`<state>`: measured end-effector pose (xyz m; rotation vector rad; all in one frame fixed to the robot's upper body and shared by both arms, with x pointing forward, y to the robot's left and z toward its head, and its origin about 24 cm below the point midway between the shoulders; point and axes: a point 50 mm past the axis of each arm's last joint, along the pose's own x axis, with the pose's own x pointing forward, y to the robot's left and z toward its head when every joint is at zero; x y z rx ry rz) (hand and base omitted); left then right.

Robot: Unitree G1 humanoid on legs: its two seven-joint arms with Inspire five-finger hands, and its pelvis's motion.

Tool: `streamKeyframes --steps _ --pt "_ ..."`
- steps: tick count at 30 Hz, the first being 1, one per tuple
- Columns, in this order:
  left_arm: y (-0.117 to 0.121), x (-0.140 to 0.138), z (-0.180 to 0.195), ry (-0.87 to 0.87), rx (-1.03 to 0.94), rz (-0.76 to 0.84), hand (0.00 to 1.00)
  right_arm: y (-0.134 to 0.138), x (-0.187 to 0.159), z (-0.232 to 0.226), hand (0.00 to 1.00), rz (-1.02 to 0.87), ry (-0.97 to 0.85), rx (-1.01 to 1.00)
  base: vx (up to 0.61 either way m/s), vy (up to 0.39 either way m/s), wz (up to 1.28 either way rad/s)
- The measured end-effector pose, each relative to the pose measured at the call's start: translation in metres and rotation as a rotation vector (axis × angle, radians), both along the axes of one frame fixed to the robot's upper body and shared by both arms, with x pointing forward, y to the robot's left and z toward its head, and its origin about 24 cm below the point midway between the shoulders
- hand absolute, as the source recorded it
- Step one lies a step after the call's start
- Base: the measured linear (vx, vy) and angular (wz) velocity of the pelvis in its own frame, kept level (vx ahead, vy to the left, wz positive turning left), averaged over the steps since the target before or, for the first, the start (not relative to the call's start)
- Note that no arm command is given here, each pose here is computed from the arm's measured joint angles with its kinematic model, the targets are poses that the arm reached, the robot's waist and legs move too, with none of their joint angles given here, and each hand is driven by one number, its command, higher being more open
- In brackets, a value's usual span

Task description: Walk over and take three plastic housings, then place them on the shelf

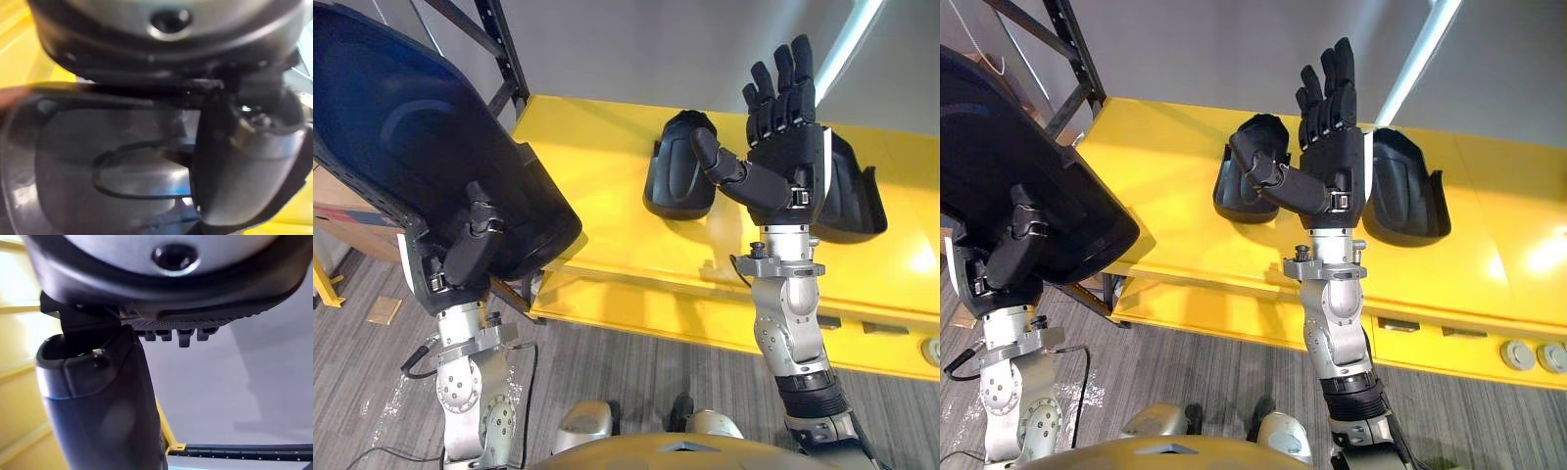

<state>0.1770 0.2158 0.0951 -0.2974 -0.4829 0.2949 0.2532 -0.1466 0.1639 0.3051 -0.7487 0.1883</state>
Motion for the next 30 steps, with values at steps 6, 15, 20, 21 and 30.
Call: streamKeyframes --steps 6,15,20,21,30 --pt "-0.01 0.002 -0.007 0.032 0.003 -0.058 0.0 -0.006 0.0 0.001 1.0 -0.026 0.002 0.04 0.08 0.137 0.44" --pt "-0.02 0.008 -0.008 0.111 0.389 -0.256 0.0 0.007 0.004 -0.019 1.0 0.057 0.099 0.228 0.02 0.562 -0.15" --pt "-0.02 0.003 -0.014 0.159 0.389 -0.332 0.0 -0.003 -0.011 -0.043 1.0 -0.044 0.198 0.263 -0.11 0.23 -0.42" --pt "-0.019 0.003 -0.014 0.161 0.392 -0.336 0.0 -0.004 -0.013 -0.043 1.0 -0.052 0.196 0.251 -0.04 0.077 -0.05" --pt "-0.073 0.037 0.008 0.042 0.357 -0.571 0.0 -0.035 -0.025 -0.018 1.0 -0.185 0.086 0.141 -0.01 -0.008 0.31"
